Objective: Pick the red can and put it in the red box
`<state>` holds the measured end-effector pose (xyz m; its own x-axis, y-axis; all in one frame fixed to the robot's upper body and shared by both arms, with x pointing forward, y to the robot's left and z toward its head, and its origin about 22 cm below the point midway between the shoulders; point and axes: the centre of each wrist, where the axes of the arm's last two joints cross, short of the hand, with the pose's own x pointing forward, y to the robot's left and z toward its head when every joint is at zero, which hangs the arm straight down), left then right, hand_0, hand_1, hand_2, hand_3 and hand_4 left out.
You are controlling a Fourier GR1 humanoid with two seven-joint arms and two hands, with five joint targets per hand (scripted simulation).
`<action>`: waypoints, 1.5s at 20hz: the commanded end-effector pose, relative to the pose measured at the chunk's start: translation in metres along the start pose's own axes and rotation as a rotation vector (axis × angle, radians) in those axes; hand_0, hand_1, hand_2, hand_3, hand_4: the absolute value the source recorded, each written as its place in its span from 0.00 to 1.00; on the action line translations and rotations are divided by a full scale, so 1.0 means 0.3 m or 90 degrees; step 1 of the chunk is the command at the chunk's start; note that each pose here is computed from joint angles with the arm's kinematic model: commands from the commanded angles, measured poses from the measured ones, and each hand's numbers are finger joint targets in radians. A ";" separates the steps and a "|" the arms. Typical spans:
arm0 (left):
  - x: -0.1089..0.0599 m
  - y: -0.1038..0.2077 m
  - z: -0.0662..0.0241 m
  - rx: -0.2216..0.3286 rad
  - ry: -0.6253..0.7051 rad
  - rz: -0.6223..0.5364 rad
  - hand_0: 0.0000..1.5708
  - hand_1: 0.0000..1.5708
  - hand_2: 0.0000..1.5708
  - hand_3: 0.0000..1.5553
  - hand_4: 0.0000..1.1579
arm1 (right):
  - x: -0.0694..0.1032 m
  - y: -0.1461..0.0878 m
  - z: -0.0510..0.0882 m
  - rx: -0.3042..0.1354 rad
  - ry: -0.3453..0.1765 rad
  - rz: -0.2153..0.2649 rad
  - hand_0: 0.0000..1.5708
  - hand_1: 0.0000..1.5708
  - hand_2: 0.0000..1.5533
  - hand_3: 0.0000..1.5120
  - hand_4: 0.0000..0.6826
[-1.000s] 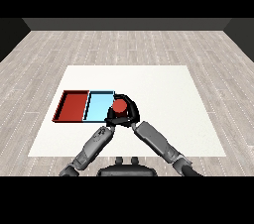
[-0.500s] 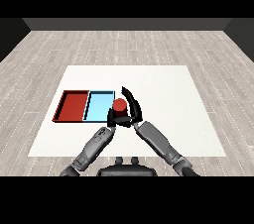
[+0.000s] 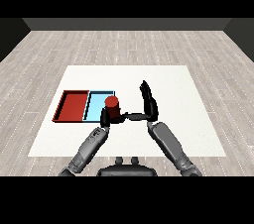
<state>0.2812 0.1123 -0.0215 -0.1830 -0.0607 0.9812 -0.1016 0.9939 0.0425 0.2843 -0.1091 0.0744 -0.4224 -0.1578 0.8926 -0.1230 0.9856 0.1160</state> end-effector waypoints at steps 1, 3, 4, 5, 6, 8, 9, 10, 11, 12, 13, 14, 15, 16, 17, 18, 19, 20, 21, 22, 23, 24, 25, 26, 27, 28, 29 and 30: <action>0.016 0.078 -0.077 0.027 -0.016 -0.047 1.00 1.00 1.00 0.95 0.98 | 0.096 -0.064 0.024 -0.028 -0.034 -0.007 0.00 0.00 0.00 0.00 0.00; 0.019 0.140 -0.089 0.037 -0.023 -0.082 1.00 1.00 1.00 0.95 0.98 | 0.082 -0.188 0.122 -0.055 -0.010 0.036 0.00 0.00 0.00 0.00 0.00; 0.023 0.172 -0.103 0.057 -0.050 -0.105 1.00 1.00 1.00 0.95 0.98 | 0.071 -0.192 0.099 -0.065 -0.017 0.019 0.00 0.00 0.00 0.00 0.00; 0.054 0.208 -0.127 0.060 -0.051 -0.121 1.00 1.00 1.00 0.95 0.97 | 0.105 -0.227 0.159 -0.064 -0.008 0.046 0.00 0.00 0.00 0.00 0.00; 0.038 0.246 -0.113 0.070 -0.034 -0.144 1.00 1.00 1.00 0.94 0.98 | 0.061 -0.306 0.173 -0.079 0.012 0.053 0.00 0.00 0.00 0.00 0.00; 0.068 0.297 -0.188 0.085 -0.040 -0.157 1.00 1.00 1.00 0.94 0.96 | 0.051 -0.320 0.211 -0.122 0.019 0.077 0.00 0.00 0.00 0.00 0.00; 0.093 0.390 -0.194 0.085 -0.041 -0.170 1.00 1.00 1.00 0.95 0.96 | 0.027 -0.330 0.225 -0.115 0.029 0.076 0.00 0.00 0.00 0.00 0.00; 0.040 0.469 -0.144 0.098 -0.022 -0.205 1.00 1.00 0.99 0.94 0.96 | 0.011 -0.348 0.222 -0.129 0.027 0.080 0.00 0.00 0.00 0.00 0.00; 0.041 0.481 -0.169 0.121 -0.017 -0.214 1.00 1.00 0.99 0.94 0.97 | -0.033 -0.401 0.246 -0.138 0.033 0.079 0.00 0.00 0.00 0.00 0.00; 0.042 0.558 -0.172 0.134 0.005 -0.237 1.00 1.00 0.99 0.94 0.96 | 0.022 -0.394 0.257 -0.122 0.038 0.085 0.00 0.00 0.00 0.00 0.00; 0.029 0.586 -0.199 0.149 0.010 -0.237 1.00 1.00 0.99 0.94 0.95 | 0.011 -0.428 0.238 -0.123 0.046 0.107 0.00 0.00 0.00 0.00 0.00; 0.041 0.569 -0.217 0.152 0.012 -0.255 1.00 1.00 0.99 0.94 0.94 | -0.006 -0.446 0.258 -0.138 0.044 0.106 0.00 0.00 0.00 0.00 0.00; 0.031 0.656 -0.229 0.162 0.025 -0.232 1.00 1.00 0.99 0.94 0.94 | 0.008 -0.451 0.275 -0.126 0.041 0.107 0.00 0.00 0.00 0.00 0.00; 0.042 0.652 -0.228 0.169 0.045 -0.236 1.00 1.00 1.00 0.96 0.97 | 0.019 -0.484 0.286 -0.139 0.061 0.134 0.00 0.00 0.00 0.00 0.00; 0.015 0.703 -0.262 0.168 0.057 -0.250 1.00 1.00 1.00 0.96 0.97 | -0.010 -0.481 0.213 -0.148 0.053 0.131 0.00 0.00 0.00 0.00 0.00; 0.025 0.699 -0.279 0.185 0.078 -0.290 1.00 1.00 1.00 0.96 0.96 | 0.011 -0.485 0.245 -0.152 0.056 0.132 0.00 0.00 0.00 0.00 0.00; 0.003 0.772 -0.228 0.179 0.096 -0.309 1.00 1.00 0.99 0.95 0.95 | 0.026 -0.482 0.253 -0.153 0.071 0.132 0.00 0.00 0.00 0.00 0.00; -0.005 0.735 -0.308 0.184 0.115 -0.295 1.00 1.00 0.99 0.95 0.94 | -0.011 -0.459 0.252 -0.158 0.068 0.144 0.00 0.00 0.00 0.00 0.00; -0.049 0.717 -0.286 0.188 0.129 -0.337 1.00 1.00 0.99 0.95 0.95 | -0.014 -0.510 0.236 -0.166 0.079 0.148 0.00 0.00 0.00 0.00 0.00; -0.049 0.725 -0.324 0.187 0.139 -0.330 1.00 1.00 0.99 0.94 0.94 | -0.015 -0.502 0.202 -0.176 0.069 0.140 0.00 0.00 0.00 0.00 0.00; -0.021 0.773 -0.356 0.196 0.162 -0.350 1.00 1.00 0.99 0.95 0.94 | -0.006 -0.528 0.205 -0.166 0.087 0.153 0.00 0.00 0.00 0.00 0.00; -0.067 0.793 -0.329 0.201 0.173 -0.343 1.00 1.00 1.00 0.95 0.93 | -0.017 -0.534 0.190 -0.166 0.085 0.149 0.00 0.00 0.00 0.00 0.00; -0.066 0.754 -0.360 0.202 0.194 -0.353 1.00 1.00 0.99 0.95 0.92 | -0.046 -0.468 0.188 -0.163 0.090 0.158 0.00 0.00 0.00 0.00 0.00; -0.104 0.740 -0.343 0.196 0.196 -0.362 1.00 1.00 1.00 0.96 0.91 | -0.020 -0.501 0.203 -0.146 0.089 0.170 0.00 0.00 0.00 0.00 0.00; -0.128 0.789 -0.309 0.211 0.195 -0.367 1.00 1.00 1.00 0.97 0.91 | -0.056 -0.498 0.203 -0.162 0.098 0.144 0.00 0.00 0.00 0.00 0.00; -0.125 0.711 -0.349 0.213 0.220 -0.381 1.00 1.00 0.99 0.96 0.90 | -0.050 -0.481 0.168 -0.164 0.093 0.141 0.00 0.00 0.00 0.00 0.00; -0.101 0.769 -0.361 0.212 0.233 -0.378 1.00 1.00 0.98 0.94 0.89 | -0.094 -0.489 0.171 -0.169 0.095 0.130 0.00 0.00 0.00 0.00 0.00; -0.137 0.726 -0.343 0.216 0.263 -0.389 0.99 0.99 0.93 0.92 0.87 | -0.078 -0.495 0.154 -0.174 0.094 0.126 0.00 0.00 0.00 0.00 0.00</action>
<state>0.3636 0.3458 -0.0236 0.2770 -0.4837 0.8302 -0.3892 0.7335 0.5572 0.2594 -0.2556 0.0191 -0.2851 0.0513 0.9571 0.1951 0.9808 0.0056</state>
